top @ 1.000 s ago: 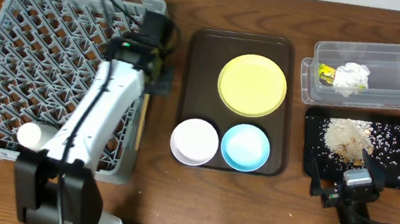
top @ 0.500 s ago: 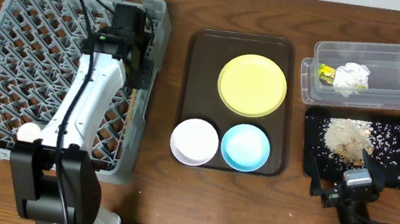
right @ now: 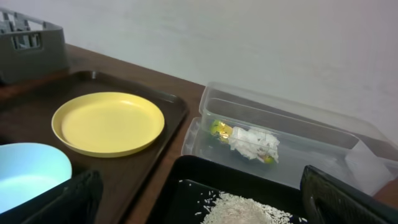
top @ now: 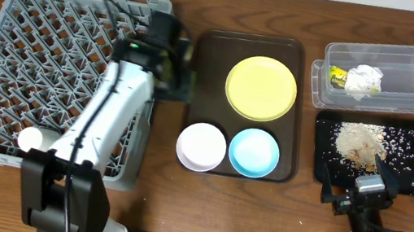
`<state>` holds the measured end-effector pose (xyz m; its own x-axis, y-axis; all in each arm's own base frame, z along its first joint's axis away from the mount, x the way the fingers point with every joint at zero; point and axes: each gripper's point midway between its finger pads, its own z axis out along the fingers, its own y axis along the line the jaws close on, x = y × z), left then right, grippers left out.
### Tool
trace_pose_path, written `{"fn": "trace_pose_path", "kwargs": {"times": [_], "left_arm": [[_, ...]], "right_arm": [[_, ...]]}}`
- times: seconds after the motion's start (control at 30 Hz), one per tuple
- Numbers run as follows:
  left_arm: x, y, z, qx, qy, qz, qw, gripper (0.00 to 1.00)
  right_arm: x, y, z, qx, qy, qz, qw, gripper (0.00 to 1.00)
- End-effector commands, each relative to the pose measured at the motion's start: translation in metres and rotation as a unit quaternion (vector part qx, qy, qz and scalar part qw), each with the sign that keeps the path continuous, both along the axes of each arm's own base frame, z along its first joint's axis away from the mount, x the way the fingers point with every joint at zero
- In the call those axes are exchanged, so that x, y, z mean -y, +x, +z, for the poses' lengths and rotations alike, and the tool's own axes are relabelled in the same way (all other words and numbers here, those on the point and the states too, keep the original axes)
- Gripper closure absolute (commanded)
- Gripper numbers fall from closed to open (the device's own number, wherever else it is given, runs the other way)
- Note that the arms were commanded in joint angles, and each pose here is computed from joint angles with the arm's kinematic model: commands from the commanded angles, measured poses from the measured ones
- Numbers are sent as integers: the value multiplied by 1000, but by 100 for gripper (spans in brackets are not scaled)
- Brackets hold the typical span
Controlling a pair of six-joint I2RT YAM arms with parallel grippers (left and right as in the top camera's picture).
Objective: Sort waste into correct bins and load items into the dishwasher
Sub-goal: 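Reach the left gripper to the light-blue bowl and grasp its rim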
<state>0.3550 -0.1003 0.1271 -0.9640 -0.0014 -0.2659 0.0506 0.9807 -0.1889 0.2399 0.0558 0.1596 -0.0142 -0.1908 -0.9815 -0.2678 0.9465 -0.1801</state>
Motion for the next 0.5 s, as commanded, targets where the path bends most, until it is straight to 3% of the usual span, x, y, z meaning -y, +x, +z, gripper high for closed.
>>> {"fn": "trace_pose_path", "kwargs": {"times": [0.0, 0.17, 0.33, 0.47], "left_arm": [[41, -9, 14, 0, -45, -8, 999, 50], [82, -26, 5, -1, -47, -61, 997, 50], [100, -43, -6, -23, -51, -59, 997, 50], [95, -26, -11, 27, -11, -51, 998, 50]], "right_arm": [[0, 0, 0, 1, -3, 1, 1000, 1], [0, 0, 0, 1, -3, 1, 1000, 1], [0, 0, 0, 1, -3, 1, 1000, 1], [0, 0, 0, 1, -3, 1, 1000, 1]]}}
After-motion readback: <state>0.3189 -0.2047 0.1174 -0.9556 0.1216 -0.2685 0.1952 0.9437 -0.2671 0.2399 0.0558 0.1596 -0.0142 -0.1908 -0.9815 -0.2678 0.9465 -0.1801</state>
